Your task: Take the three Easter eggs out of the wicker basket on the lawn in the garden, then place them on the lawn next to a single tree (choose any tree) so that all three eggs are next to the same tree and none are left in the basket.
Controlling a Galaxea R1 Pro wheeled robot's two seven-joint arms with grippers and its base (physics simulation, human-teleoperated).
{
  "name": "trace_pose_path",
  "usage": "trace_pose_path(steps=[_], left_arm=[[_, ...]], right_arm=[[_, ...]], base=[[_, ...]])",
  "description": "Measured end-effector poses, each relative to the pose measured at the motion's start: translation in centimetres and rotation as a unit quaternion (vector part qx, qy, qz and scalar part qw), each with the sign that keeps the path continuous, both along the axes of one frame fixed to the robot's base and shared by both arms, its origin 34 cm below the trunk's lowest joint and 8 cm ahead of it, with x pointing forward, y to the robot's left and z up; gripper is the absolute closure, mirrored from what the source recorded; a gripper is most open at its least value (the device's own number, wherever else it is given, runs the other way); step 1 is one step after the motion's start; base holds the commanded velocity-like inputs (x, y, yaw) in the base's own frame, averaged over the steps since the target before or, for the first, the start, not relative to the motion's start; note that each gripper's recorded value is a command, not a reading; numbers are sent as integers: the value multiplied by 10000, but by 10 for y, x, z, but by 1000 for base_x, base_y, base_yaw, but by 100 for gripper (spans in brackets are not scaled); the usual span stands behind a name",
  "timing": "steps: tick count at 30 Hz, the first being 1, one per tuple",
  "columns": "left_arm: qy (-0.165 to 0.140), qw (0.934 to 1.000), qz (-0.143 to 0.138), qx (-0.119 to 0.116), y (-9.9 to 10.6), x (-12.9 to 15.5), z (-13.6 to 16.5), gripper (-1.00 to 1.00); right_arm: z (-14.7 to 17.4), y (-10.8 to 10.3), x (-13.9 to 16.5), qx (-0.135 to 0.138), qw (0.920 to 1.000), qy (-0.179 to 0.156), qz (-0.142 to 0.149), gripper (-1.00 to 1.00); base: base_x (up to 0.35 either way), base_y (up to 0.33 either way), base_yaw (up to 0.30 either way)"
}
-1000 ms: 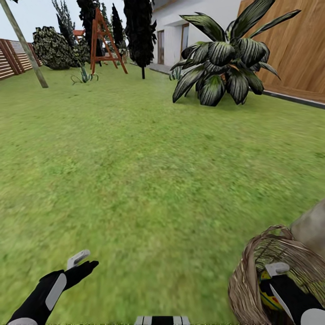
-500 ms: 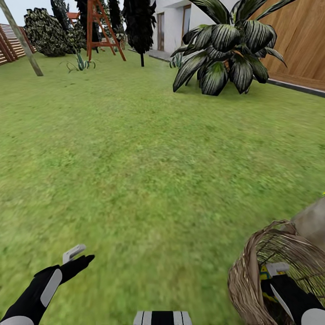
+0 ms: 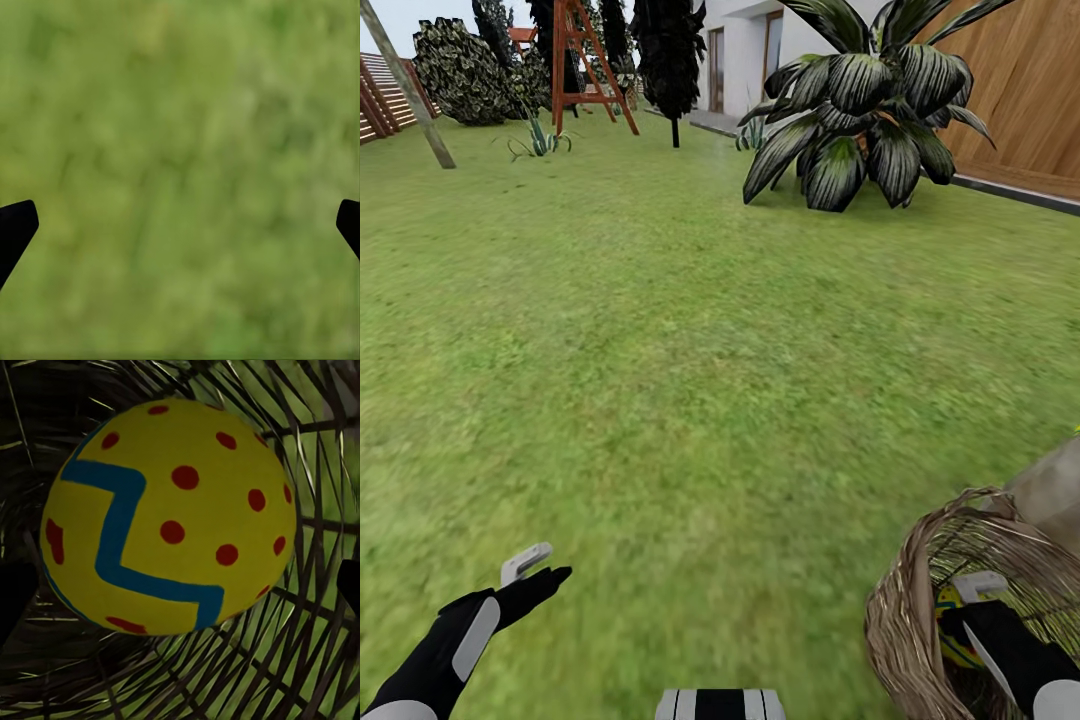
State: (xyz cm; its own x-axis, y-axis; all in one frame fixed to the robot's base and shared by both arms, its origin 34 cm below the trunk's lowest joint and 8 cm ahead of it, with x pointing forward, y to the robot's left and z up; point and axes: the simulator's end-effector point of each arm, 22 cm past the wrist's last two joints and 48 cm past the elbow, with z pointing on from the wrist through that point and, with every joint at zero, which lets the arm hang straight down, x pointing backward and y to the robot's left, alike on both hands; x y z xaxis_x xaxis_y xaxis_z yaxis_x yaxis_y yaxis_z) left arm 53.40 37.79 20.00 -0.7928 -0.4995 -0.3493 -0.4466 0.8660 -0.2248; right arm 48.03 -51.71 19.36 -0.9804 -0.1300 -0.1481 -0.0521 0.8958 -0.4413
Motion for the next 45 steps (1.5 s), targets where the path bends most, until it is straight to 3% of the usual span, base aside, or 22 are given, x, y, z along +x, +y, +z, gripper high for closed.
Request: trace_pose_path(steps=[6, 18, 25, 36, 45], left_arm=[[0, 10000, -13, -1, -1, 0, 0, -100], [254, 9997, -12, 1, -1, -16, -24, -100], [398, 9992, -18, 1, -2, -25, -37, -100], [622, 9981, -18, -2, -2, -40, -57, -100], [616, 9981, -16, -6, -3, -40, -57, -100]], right_arm=[[0, 3, 2, 22, 10000, -17, 10, -100], [-20, 3, -13, 18, 9998, 213, 10, -100], [-21, 3, 2, -17, 9999, 112, 109, -100], [-36, 4, -4, -79, 9993, 289, 218, -100], [-36, 4, -3, -25, 9996, 238, 152, -100]], base=[[0, 0, 0], [0, 0, 0], [0, 0, 0], [0, 0, 0], [0, 0, 0]])
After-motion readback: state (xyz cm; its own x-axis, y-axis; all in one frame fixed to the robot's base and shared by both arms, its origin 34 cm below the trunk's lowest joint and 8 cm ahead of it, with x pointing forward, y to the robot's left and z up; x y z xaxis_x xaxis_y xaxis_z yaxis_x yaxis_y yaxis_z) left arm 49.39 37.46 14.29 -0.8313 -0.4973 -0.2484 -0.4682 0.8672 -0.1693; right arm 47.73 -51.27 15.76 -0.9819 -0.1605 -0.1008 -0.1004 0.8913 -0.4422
